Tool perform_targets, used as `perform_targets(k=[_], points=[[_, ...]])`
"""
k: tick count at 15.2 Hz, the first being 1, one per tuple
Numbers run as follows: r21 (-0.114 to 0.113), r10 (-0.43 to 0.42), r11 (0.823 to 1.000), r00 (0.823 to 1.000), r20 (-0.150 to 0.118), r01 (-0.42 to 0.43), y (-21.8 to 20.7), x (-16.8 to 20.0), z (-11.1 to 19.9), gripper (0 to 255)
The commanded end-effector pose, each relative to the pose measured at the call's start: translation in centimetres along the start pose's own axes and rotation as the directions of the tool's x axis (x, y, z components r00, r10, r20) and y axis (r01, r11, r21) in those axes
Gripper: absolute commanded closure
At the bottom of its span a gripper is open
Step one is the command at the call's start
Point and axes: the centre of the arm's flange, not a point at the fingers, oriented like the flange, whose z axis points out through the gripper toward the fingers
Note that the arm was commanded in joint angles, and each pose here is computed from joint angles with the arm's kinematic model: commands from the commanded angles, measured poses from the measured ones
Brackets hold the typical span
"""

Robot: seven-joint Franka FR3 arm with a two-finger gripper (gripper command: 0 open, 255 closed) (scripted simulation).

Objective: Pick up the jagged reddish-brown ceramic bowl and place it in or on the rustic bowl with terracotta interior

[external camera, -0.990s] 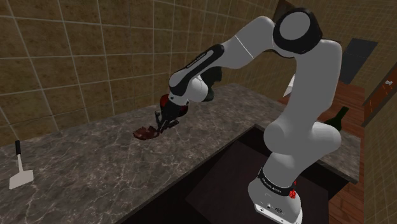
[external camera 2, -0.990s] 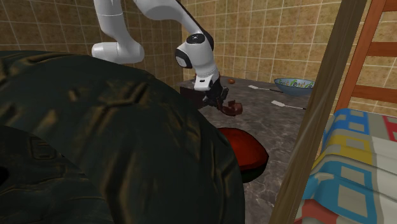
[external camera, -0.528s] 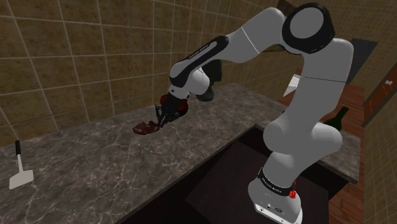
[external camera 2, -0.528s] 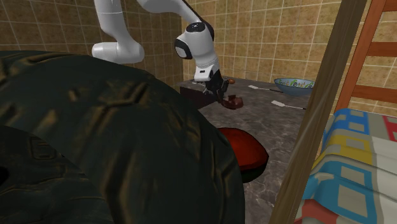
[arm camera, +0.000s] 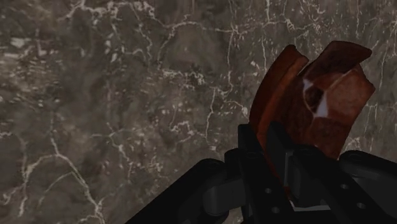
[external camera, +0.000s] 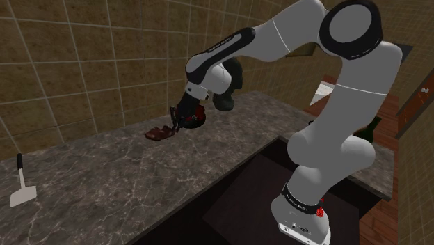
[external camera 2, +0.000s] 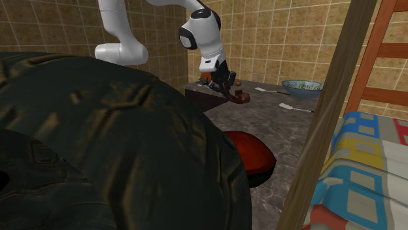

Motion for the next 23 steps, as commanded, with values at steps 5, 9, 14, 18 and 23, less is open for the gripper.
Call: perform_targets(k=[5, 9, 14, 18, 23], points=[[0.000, 0.000, 1.000, 1.000, 0.000, 0.000, 0.3, 1.9, -2.6, 255], [0.000, 0.000, 1.000, 1.000, 0.000, 0.000, 2.3, 6.3, -4.8, 255], [0.000, 0.000, 1.000, 1.000, 0.000, 0.000, 4.8, 11.7, -7.5, 255], [0.000, 0.000, 1.000, 1.000, 0.000, 0.000, 6.8, 16.1, -9.7, 255], [0.000, 0.000, 1.000, 1.000, 0.000, 0.000, 9.4, 21.5, -12.5, 255]])
